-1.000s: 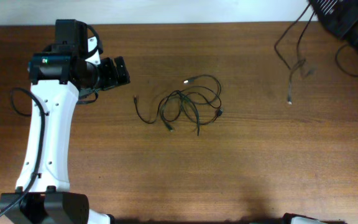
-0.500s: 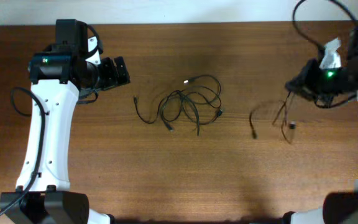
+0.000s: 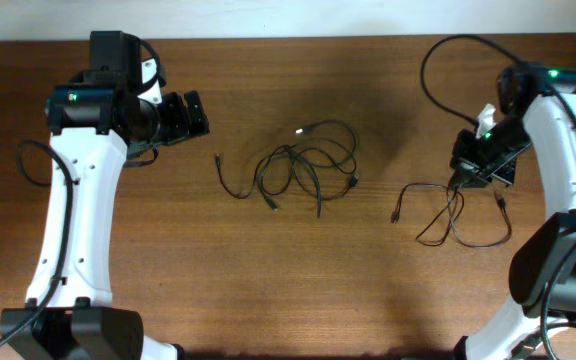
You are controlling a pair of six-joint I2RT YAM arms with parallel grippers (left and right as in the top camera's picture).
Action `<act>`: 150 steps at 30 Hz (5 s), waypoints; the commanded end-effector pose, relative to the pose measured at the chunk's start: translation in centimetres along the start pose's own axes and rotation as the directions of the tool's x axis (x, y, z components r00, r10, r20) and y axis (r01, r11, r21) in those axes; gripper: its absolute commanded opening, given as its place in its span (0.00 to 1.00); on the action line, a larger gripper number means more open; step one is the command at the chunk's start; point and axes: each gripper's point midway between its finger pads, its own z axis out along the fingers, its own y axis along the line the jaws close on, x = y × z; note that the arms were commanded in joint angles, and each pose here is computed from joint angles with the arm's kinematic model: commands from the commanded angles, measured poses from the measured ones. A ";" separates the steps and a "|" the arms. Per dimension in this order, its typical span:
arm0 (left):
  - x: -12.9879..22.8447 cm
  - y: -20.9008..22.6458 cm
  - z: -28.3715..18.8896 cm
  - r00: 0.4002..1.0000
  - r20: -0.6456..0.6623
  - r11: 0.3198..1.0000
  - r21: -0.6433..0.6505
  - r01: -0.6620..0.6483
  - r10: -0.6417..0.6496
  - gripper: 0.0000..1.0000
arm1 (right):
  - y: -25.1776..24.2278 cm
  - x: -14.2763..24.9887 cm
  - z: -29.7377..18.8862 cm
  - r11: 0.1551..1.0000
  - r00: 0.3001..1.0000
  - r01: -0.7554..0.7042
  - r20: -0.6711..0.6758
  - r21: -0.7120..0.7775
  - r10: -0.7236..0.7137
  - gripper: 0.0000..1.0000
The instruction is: Untangle cables
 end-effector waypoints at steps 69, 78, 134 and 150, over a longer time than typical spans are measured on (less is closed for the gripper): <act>-0.3 0.1 -0.1 1.000 0.008 1.000 -0.003 0.003 -0.003 0.99 | -4.1 -5.9 10.0 0.976 0.952 0.210 0.215 0.062 -0.218 0.74; -0.3 0.0 -0.1 1.000 0.008 1.000 -0.003 0.003 -0.003 0.99 | -4.3 -5.5 10.6 0.976 0.955 0.207 0.203 0.062 -0.216 0.63; -0.3 0.0 -0.1 1.000 0.008 1.000 -0.003 0.003 -0.003 0.99 | -18.6 -14.3 -7.1 0.953 0.830 -0.271 0.534 0.136 0.160 0.04; -0.3 0.1 -0.1 1.000 0.008 1.000 -0.003 0.003 -0.003 0.99 | -22.4 -12.1 -0.7 0.925 0.864 -0.340 0.444 0.168 0.237 0.26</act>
